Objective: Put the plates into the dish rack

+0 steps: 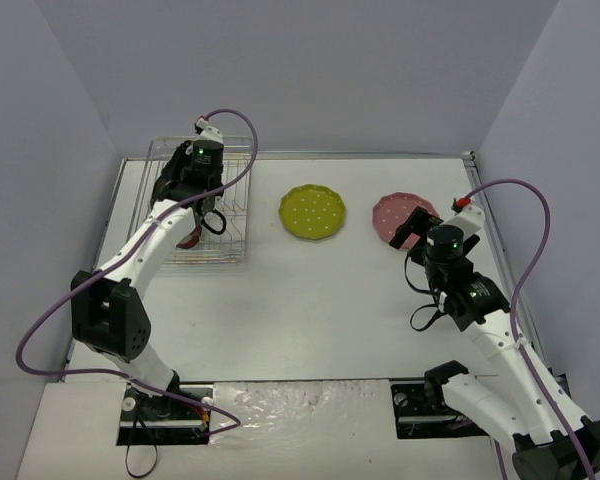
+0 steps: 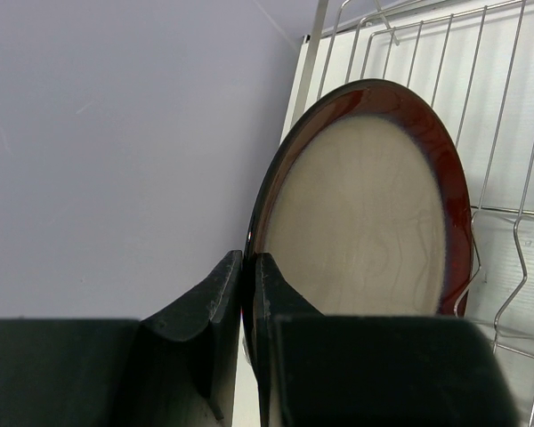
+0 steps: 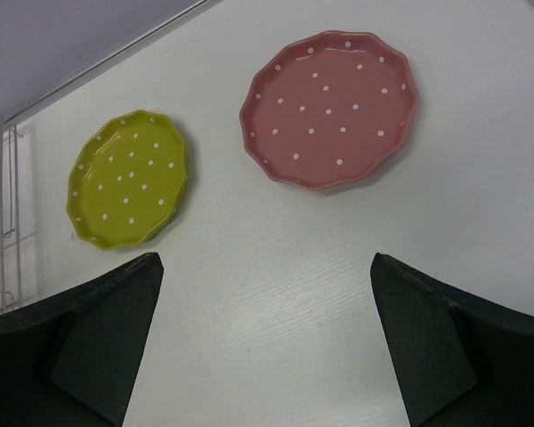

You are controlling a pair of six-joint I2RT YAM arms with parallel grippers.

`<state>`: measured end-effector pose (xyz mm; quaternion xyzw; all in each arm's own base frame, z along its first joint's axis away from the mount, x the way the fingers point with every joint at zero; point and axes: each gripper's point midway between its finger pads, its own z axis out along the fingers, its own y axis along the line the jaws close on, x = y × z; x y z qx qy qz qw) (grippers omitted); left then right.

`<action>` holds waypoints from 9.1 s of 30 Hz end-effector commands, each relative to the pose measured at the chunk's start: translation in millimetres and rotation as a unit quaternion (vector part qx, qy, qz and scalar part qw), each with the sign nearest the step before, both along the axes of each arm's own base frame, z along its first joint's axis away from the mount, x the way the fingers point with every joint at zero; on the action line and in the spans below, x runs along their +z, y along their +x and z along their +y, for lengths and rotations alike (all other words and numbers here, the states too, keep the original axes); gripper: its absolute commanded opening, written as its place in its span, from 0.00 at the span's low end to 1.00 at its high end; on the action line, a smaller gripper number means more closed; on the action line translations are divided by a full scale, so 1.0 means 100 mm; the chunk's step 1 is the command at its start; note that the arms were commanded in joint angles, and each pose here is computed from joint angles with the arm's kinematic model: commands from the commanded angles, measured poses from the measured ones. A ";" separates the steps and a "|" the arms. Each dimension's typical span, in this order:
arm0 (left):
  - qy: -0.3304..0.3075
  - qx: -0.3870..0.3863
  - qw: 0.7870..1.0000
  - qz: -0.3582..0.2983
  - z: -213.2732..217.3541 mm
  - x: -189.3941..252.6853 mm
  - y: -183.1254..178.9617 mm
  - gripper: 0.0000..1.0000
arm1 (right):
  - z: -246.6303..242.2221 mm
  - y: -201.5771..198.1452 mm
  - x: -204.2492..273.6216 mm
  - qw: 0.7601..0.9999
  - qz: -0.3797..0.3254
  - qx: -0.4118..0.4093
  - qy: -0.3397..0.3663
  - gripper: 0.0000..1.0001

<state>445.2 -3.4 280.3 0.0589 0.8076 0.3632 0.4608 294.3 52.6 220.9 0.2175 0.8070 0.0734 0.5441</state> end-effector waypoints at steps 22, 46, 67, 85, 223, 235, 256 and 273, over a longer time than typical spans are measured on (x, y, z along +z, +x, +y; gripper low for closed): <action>0.015 0.043 0.999 -0.005 0.05 -0.13 0.10 0.00 | 0.02 0.07 0.18 0.999 -0.037 -0.003 0.017 1.00; 0.048 0.113 0.992 0.006 0.26 -0.12 0.01 0.00 | 0.03 0.06 0.20 0.999 -0.039 0.002 0.019 1.00; 0.025 0.127 0.992 0.004 0.33 -0.17 -0.03 0.15 | 0.04 0.06 0.17 0.999 -0.036 0.004 0.019 1.00; 0.006 0.109 0.993 -0.050 0.27 0.46 -0.17 0.42 | 0.05 0.07 0.18 0.999 -0.035 0.005 0.018 1.00; -0.732 -0.272 0.577 0.238 -4.94 -1.45 -0.62 0.70 | -0.98 1.21 -0.74 0.984 0.095 -0.116 0.099 0.00; -0.750 -0.262 0.556 0.246 -5.03 -1.56 -0.62 0.70 | -1.00 1.21 -0.63 0.985 0.088 -0.114 0.097 0.00; -0.781 -0.245 0.513 0.260 -5.19 -1.70 -0.61 0.70 | -1.02 1.20 -0.43 0.986 0.079 -0.107 0.097 0.00; -0.834 -0.168 0.447 0.276 -5.26 -1.73 -0.91 0.69 | -1.02 1.20 -0.41 0.986 0.078 -0.108 0.098 0.00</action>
